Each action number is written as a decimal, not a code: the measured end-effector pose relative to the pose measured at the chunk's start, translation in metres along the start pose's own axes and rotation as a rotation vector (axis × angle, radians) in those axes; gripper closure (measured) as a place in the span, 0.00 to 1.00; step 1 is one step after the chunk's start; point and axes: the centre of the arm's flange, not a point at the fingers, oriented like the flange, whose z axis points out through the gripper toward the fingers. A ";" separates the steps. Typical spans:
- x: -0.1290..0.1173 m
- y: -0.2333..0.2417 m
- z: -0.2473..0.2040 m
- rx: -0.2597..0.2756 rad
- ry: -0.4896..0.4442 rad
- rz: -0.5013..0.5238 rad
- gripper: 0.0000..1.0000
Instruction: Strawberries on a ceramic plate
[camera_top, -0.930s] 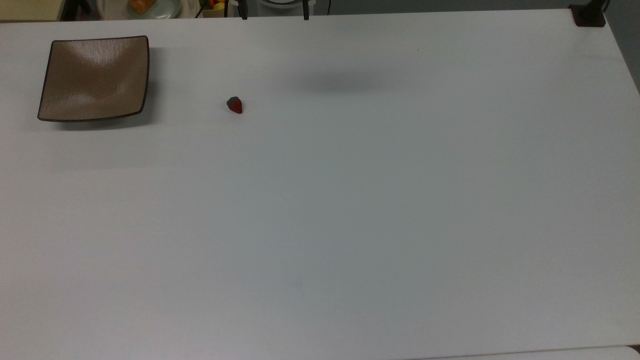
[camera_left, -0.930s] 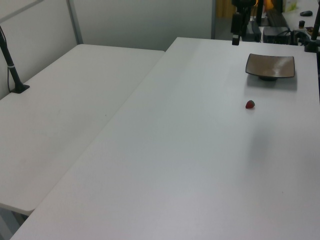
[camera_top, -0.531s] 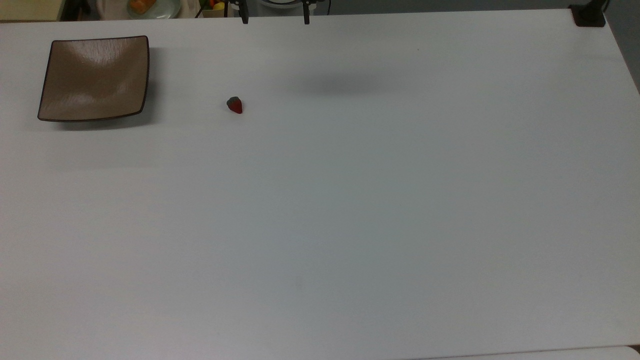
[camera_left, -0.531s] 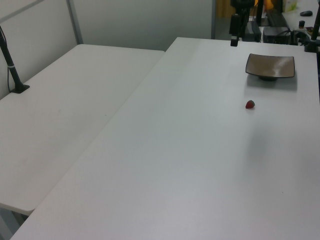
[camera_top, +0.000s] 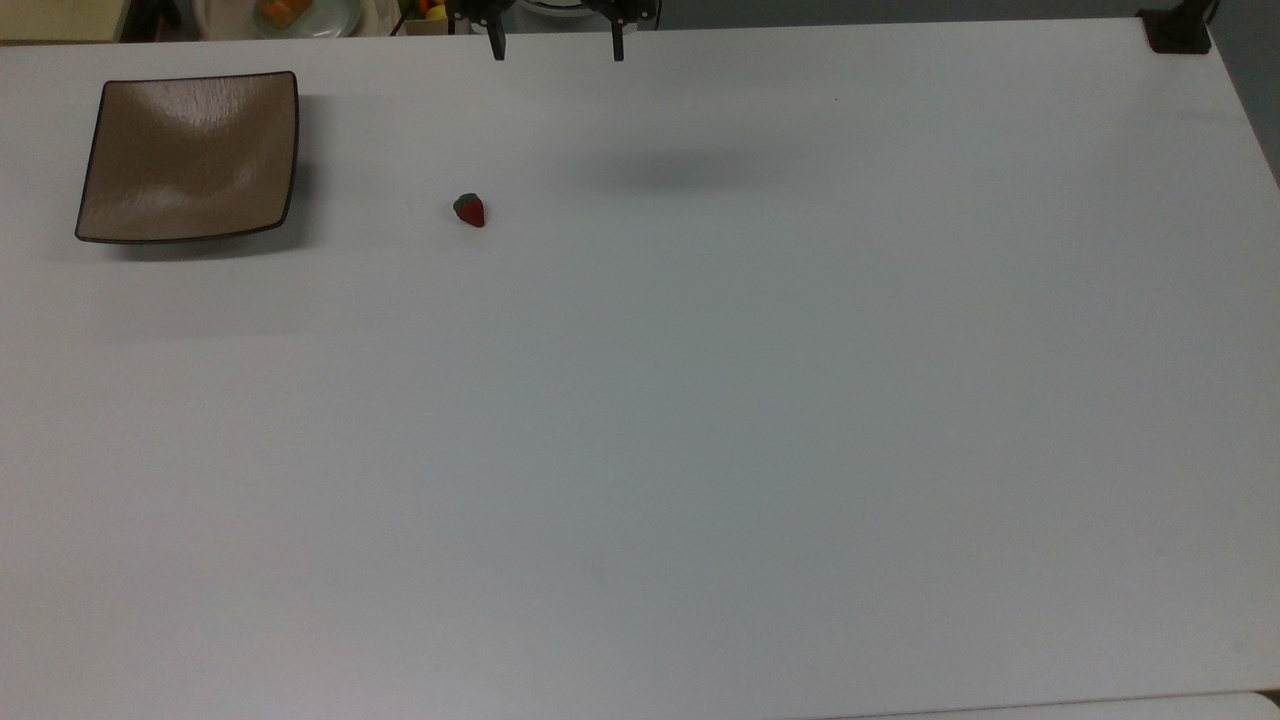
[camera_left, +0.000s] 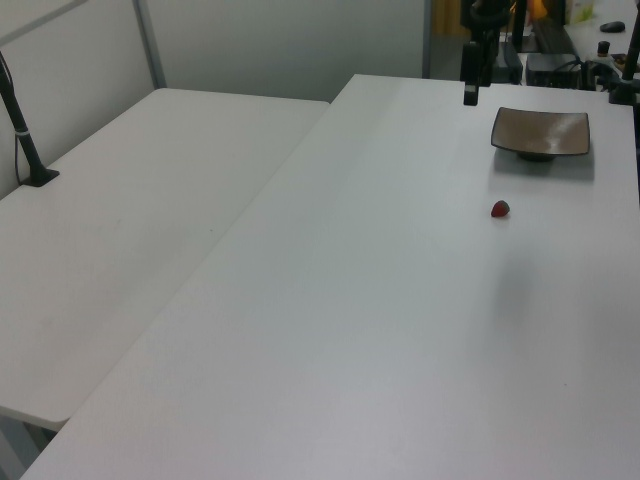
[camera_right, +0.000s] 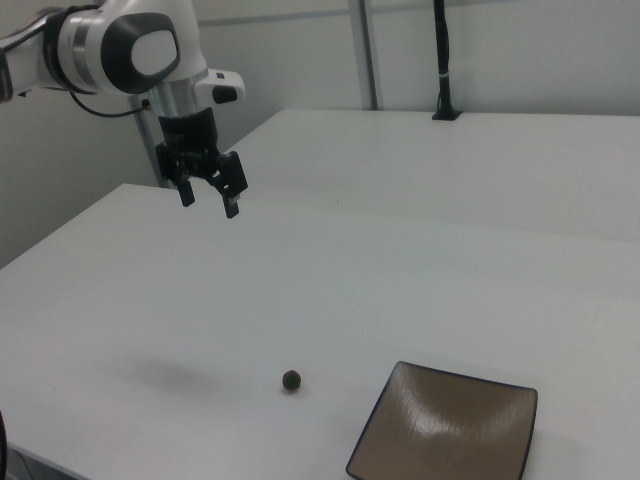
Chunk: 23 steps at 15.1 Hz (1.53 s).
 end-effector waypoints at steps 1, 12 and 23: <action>0.000 0.000 0.005 -0.001 -0.009 -0.006 0.00; 0.002 0.003 0.080 0.010 -0.135 -0.297 0.00; 0.012 0.033 0.149 -0.031 -0.146 -0.474 0.00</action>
